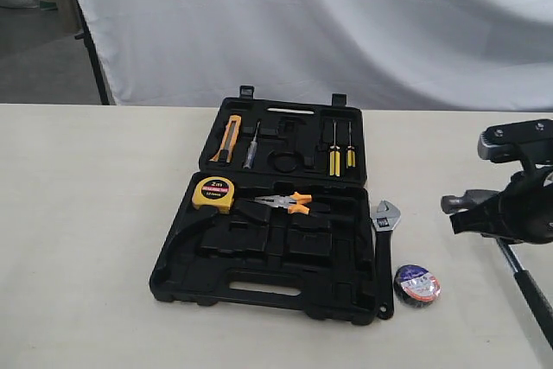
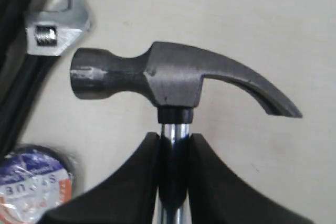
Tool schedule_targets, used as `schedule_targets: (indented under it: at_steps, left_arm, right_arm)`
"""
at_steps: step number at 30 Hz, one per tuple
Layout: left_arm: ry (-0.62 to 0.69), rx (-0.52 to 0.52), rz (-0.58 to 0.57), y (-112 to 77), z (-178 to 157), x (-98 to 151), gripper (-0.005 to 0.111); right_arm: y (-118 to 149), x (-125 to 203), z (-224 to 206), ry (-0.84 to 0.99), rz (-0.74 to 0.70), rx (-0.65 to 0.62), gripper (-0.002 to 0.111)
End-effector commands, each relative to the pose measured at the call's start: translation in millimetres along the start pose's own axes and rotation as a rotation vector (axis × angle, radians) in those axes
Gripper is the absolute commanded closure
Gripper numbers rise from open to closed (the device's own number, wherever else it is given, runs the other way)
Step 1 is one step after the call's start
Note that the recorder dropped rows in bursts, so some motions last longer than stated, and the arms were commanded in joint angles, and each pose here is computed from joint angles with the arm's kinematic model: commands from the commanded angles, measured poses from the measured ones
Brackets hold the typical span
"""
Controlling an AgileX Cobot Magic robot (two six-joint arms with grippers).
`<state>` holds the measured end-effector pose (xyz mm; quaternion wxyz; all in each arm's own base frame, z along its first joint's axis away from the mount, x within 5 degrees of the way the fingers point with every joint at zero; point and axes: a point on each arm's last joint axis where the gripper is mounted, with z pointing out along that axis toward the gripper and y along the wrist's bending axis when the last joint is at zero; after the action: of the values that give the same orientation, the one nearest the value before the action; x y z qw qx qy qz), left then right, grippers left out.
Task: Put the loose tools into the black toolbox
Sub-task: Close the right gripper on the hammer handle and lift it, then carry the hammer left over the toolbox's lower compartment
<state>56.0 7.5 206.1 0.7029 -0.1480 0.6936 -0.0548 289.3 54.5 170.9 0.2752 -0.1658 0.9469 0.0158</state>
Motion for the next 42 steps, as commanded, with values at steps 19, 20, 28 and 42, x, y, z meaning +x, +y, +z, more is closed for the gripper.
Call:
schedule_targets:
  at_steps: [19, 20, 28, 42]
  left_arm:
    - [-0.020, -0.021, 0.000, 0.9, -0.4, -2.1, 0.106]
    - [-0.020, -0.021, 0.000, 0.9, -0.4, -2.1, 0.106]
    - [-0.020, -0.021, 0.000, 0.9, -0.4, -2.1, 0.106]
    - [-0.020, -0.021, 0.000, 0.9, -0.4, -2.1, 0.106]
  right_arm:
    - [182.9, -105.0, 13.6, -0.163, -0.863, -0.258, 0.109]
    - [190.7, -104.5, 16.4, -0.146, -0.893, -0.276, 0.109]
    - [234.7, -110.4, 27.0, -0.071, -0.976, -0.486, 0.109]
    - [270.5, -94.4, 34.9, -0.117, -1.119, -0.665, 0.109]
